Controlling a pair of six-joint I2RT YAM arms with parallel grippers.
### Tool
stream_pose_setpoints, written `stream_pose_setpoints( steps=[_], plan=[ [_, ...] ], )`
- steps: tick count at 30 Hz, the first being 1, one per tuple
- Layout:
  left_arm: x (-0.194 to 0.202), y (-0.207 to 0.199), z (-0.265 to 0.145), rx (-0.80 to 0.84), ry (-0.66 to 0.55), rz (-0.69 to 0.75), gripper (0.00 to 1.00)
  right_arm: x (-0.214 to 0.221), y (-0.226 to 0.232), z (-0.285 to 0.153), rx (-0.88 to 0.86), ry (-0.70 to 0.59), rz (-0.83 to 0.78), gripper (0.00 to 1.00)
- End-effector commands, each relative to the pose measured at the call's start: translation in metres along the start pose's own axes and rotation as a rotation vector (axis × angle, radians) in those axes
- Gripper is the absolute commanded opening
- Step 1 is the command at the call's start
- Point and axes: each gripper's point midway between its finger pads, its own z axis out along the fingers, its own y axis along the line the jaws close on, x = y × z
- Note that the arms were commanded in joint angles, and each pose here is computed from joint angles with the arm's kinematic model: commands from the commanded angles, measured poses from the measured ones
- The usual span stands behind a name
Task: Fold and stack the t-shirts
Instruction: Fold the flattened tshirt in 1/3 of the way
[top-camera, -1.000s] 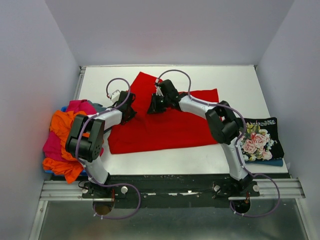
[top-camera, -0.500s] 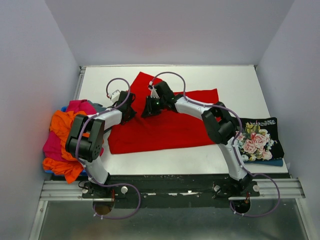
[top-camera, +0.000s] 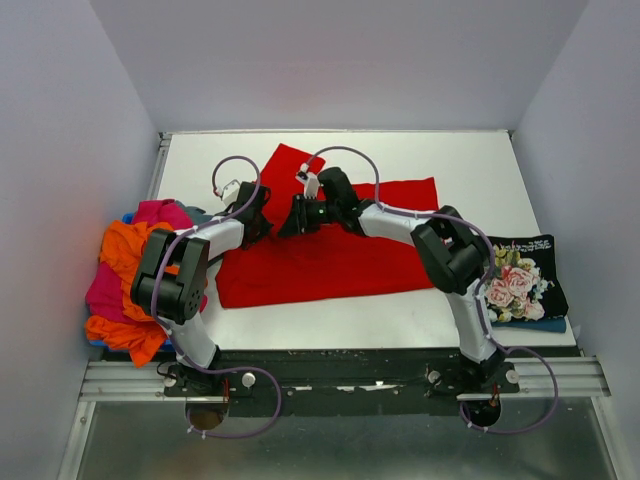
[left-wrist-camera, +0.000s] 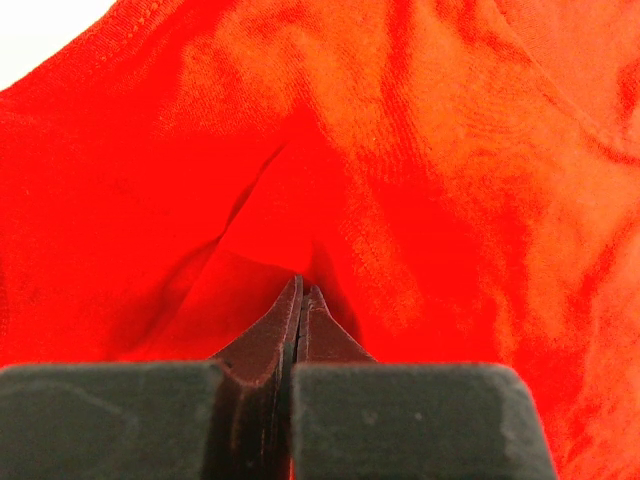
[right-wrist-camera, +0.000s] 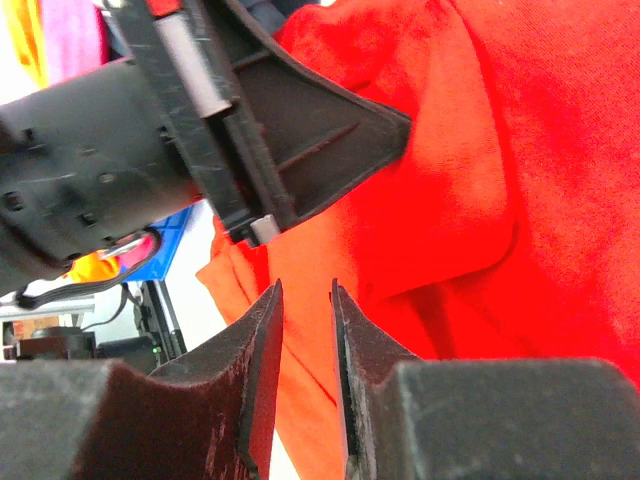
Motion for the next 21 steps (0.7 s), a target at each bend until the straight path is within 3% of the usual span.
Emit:
stream_pose_setpoints(
  steps=[1, 7, 13, 17, 21],
  plan=[
    [0.017, 0.020, 0.002, -0.066, 0.070, 0.029, 0.00, -0.030, 0.024, -0.017, -0.012, -0.106, -0.082, 0.34],
    [0.018, 0.022, 0.001, -0.067, 0.071, 0.028, 0.00, -0.031, -0.027, -0.018, 0.244, -0.087, -0.009, 0.34],
    [0.018, 0.022, 0.002, -0.069, 0.073, 0.027, 0.00, -0.024, -0.055, -0.014, 0.345, -0.033, 0.033, 0.33],
    [0.018, 0.021, 0.001, -0.067, 0.075, 0.029, 0.00, -0.016, -0.068, -0.012, 0.395, 0.010, 0.052, 0.38],
    [0.019, 0.020, 0.001, -0.061, 0.080, 0.026, 0.00, -0.005, -0.056, -0.006, 0.312, 0.044, 0.100, 0.50]
  ],
)
